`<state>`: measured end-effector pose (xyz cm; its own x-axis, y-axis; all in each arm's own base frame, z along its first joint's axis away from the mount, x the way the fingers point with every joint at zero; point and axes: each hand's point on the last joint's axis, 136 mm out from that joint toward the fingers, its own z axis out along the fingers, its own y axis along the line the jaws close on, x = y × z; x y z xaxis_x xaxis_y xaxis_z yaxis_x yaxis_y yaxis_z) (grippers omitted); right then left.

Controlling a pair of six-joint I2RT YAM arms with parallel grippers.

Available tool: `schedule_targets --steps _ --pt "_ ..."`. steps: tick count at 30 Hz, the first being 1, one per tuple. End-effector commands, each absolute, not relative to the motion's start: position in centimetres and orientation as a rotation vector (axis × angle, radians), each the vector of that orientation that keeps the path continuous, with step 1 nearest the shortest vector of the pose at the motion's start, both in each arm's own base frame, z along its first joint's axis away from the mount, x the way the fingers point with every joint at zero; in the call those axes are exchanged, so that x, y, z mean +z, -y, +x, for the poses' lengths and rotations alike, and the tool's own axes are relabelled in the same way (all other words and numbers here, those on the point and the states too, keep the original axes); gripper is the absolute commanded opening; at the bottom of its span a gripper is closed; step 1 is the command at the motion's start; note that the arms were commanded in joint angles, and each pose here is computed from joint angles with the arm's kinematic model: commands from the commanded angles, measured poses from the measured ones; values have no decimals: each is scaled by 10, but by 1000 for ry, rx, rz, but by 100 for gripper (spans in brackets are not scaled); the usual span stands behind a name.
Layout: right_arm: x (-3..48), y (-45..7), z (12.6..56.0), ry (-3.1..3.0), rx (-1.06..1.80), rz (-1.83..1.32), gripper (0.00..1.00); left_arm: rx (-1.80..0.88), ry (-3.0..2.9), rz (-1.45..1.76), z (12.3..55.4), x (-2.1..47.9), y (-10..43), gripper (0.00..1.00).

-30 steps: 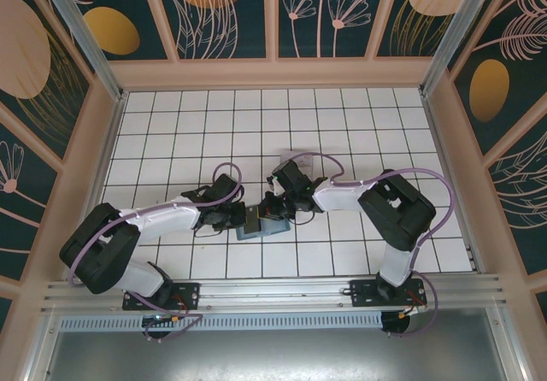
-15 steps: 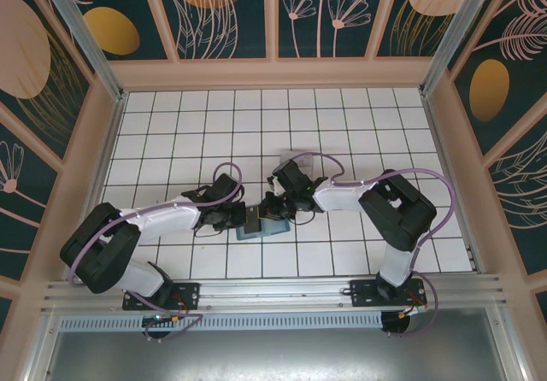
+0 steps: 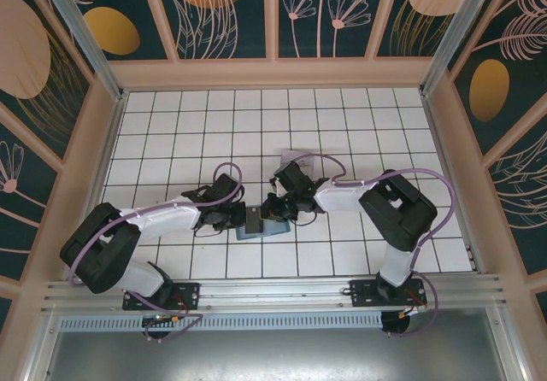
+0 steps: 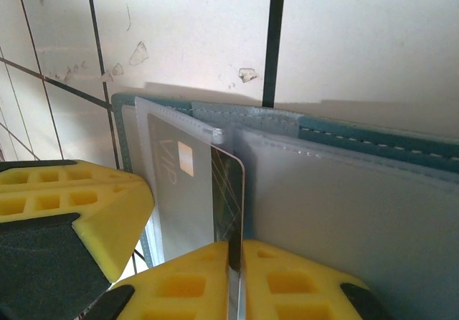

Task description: Take the credit cards out of the card holder

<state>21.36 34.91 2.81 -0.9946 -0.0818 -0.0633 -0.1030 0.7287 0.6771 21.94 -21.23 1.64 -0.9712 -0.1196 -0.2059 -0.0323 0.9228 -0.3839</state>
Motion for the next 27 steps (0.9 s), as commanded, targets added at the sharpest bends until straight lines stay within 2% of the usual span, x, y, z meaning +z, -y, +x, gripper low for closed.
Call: schedule_targets --steps 1,9,14,27 --pt "29 -340 213 -2904 1107 -110 10 -399 -2970 -120 198 -9 186 8" --pt "35 -341 215 -2879 1125 -112 5 -398 -2972 -121 198 -9 186 8" --pt "39 -347 213 -2864 1182 -128 15 -407 -2976 -115 198 -10 188 8" --pt "20 -353 209 -2907 1205 -120 19 -410 -2995 -103 195 -13 188 8"
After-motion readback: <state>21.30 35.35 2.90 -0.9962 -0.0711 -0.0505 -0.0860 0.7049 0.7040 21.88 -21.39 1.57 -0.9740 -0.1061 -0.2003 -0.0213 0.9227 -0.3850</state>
